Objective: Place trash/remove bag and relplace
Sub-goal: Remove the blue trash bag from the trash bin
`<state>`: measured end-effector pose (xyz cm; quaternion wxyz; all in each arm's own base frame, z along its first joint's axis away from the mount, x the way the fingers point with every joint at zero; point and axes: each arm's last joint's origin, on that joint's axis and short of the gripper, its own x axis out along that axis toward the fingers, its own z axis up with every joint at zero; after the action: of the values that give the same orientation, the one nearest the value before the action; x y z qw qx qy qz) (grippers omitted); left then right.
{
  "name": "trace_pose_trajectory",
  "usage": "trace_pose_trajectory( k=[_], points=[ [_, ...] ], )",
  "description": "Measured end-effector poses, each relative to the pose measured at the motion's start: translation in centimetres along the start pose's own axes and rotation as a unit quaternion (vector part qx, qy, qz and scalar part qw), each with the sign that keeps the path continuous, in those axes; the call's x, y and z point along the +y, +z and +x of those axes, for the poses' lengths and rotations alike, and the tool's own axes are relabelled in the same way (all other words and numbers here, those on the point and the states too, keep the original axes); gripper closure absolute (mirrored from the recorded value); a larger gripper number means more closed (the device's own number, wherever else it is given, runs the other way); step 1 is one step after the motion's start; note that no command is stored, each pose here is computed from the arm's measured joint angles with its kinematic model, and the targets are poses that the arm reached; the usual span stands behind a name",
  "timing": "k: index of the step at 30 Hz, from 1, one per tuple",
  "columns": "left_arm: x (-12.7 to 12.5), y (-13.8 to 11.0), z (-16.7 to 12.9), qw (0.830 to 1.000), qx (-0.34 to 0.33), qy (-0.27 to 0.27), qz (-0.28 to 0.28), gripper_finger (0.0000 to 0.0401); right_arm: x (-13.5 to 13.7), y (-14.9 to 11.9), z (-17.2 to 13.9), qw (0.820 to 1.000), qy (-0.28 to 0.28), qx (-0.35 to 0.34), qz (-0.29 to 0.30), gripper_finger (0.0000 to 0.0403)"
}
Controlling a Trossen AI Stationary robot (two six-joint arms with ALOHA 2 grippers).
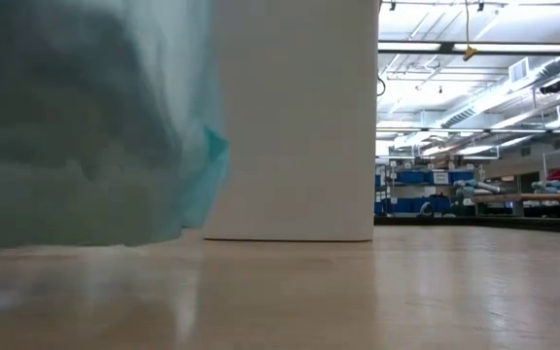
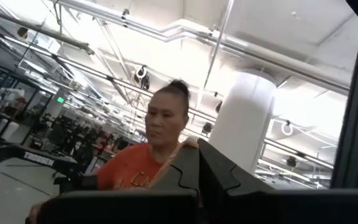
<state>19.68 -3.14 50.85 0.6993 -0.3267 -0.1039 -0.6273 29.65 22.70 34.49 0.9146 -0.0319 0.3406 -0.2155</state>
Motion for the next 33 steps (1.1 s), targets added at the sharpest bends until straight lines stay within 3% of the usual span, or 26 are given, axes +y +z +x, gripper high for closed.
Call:
trace_pose_trajectory(
  k=[6,13,18,23,28,33],
  points=[
    [-1.5,0.0,0.0,1.000,0.015,-0.004,0.008,0.0396,-0.6,3.2,0.0,0.997,0.012,-0.058,-0.054,0.0174],
    [-1.4,0.1,-0.1,1.000,0.016,0.003,0.010,0.0396,0.1,8.0,-3.3,0.974,0.120,-0.183,-0.058,0.0175],
    [-0.5,0.1,-0.2,0.999,0.019,0.026,0.017,0.0396,-0.3,9.4,-4.5,0.963,0.166,-0.205,0.047,0.0177],
    [-0.5,0.0,-0.2,0.999,0.029,0.025,0.029,0.0396,-0.9,8.3,-3.5,0.972,0.111,-0.158,0.132,0.0187],
    [-0.5,0.0,-0.2,0.998,0.036,0.024,0.040,0.0396,-2.5,8.2,-1.7,0.969,0.055,-0.131,0.204,0.0190],
    [-0.5,-0.1,-0.2,0.997,0.041,0.022,0.065,0.0396,-4.1,9.6,0.3,0.960,0.053,-0.121,0.248,0.0190]
  ],
)
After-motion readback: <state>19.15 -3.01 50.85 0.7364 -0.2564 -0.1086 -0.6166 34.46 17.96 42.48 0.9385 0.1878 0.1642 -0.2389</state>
